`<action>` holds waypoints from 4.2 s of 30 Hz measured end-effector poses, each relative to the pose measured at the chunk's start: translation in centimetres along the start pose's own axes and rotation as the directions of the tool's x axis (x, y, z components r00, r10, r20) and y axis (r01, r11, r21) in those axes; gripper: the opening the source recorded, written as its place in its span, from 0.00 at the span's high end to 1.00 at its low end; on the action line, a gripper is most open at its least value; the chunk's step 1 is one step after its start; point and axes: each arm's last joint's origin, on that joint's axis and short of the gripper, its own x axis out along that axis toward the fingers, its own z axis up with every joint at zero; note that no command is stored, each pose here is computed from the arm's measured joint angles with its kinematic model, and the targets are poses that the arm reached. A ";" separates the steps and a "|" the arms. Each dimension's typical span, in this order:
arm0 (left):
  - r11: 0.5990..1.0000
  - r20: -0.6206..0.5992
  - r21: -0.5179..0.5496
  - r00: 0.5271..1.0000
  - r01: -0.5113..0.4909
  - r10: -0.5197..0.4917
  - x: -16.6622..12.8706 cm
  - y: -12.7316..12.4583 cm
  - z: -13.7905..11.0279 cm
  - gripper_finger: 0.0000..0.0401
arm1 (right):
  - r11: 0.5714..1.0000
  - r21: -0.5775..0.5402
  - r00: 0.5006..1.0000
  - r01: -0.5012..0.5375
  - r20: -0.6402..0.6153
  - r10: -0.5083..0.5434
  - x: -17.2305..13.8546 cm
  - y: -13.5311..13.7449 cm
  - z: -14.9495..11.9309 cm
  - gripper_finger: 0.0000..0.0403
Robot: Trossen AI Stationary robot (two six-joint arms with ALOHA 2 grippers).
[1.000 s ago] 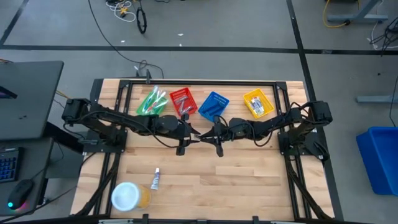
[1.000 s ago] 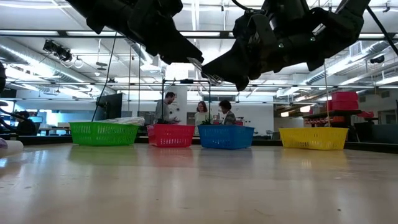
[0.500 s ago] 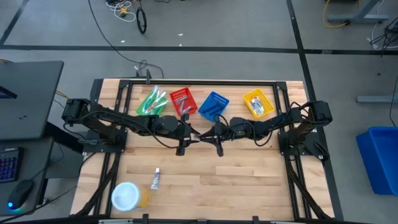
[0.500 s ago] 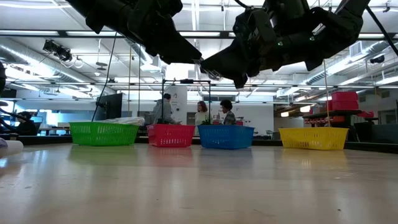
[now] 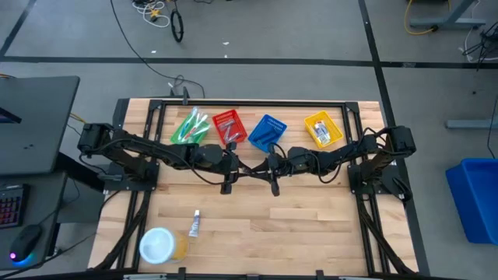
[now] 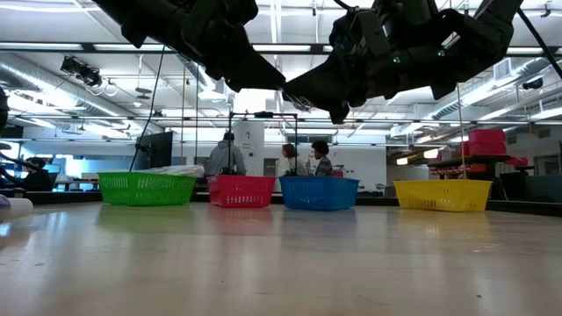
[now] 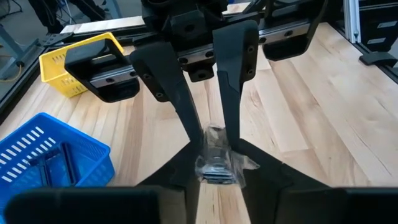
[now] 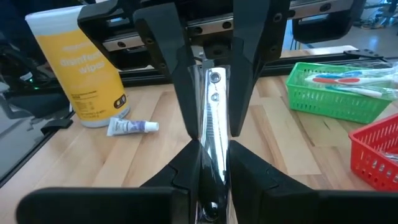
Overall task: Pick & Place Travel size toiletries
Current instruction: Put the nail cutter into the red basket, then put the toothpaste into the yellow basket
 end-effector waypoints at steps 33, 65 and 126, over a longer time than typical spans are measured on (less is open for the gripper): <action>0.749 -0.286 -0.230 0.779 -0.621 0.558 -1.5 9.6 -3.3 0.84 | 0.948 -0.039 0.877 0.317 -0.367 -0.309 -0.9 -0.2 -3.9 0.36; 0.813 -0.293 -0.202 0.826 -0.546 0.482 0.3 15.2 -7.5 0.53 | 0.944 -0.001 0.873 0.329 -0.380 -0.304 -0.9 -0.2 -4.0 0.43; 0.295 -0.921 -0.370 0.306 -0.881 -0.241 -0.4 -15.7 -7.4 0.50 | 0.987 -0.068 0.959 0.147 -0.234 -0.159 -0.3 0.5 -2.5 0.39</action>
